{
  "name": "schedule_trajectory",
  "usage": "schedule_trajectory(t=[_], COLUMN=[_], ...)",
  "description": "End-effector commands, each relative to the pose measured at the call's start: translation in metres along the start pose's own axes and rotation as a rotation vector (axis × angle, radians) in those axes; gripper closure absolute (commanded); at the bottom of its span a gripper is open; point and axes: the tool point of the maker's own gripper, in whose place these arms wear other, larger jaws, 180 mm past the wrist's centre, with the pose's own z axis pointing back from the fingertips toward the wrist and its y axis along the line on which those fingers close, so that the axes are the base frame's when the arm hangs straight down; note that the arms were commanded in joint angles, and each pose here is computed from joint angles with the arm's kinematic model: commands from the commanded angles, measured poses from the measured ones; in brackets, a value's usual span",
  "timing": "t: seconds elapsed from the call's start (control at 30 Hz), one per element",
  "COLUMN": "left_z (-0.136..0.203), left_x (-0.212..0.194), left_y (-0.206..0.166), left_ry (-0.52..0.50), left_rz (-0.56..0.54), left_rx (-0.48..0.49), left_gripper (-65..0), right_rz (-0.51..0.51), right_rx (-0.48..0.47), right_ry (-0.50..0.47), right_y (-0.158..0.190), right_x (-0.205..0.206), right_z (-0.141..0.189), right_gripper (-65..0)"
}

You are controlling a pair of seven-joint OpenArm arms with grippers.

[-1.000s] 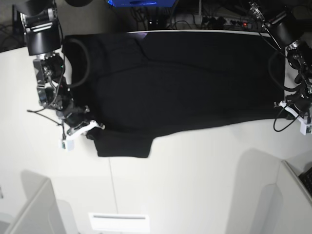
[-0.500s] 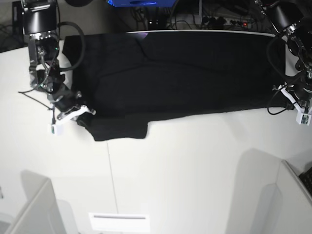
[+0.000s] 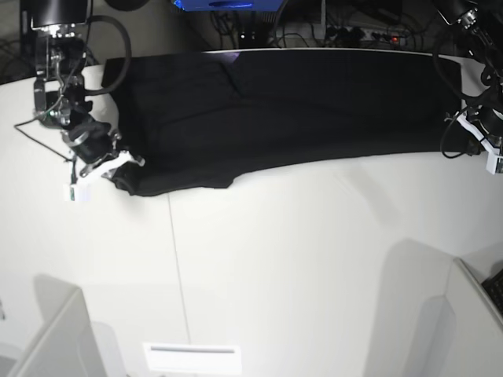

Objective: Fold the T-shirt properly
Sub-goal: 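Lift the hem with both grippers and fold it over toward the collar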

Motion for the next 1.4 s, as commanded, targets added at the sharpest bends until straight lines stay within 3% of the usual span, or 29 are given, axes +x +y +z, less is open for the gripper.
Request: schedule_trajectory(t=[0.0, 0.23, 0.47, 0.9, 1.37], left_z=[0.007, 0.009, 0.031, 0.034, 0.042], left_x=[0.011, 0.0, 0.01, -0.009, -0.024], left_y=[0.005, 0.002, 0.013, 0.011, 0.006], left_ry=[-0.041, -0.017, -0.049, 0.005, 0.05], left_rz=[-0.019, -0.021, -0.061, -0.075, -0.11], left_rx=[0.005, -0.01, 0.053, 0.046, 0.042], left_gripper=[0.0, 0.0, 0.0, 0.0, 0.0], right_rz=[0.021, 0.035, 0.031, -0.129, -0.137], right_rx=[0.018, 0.036, 0.035, 0.063, 0.059], right_ry=[-0.039, -0.024, 0.009, -0.006, 0.044], right_y=[0.006, 0.016, 0.018, 0.013, 0.018], right_x=[0.012, -0.002, -0.02, -0.026, -0.049], right_z=[0.006, 0.02, 0.03, 0.061, 0.076], right_gripper=[0.0, 0.0, 0.0, 0.0, 0.0])
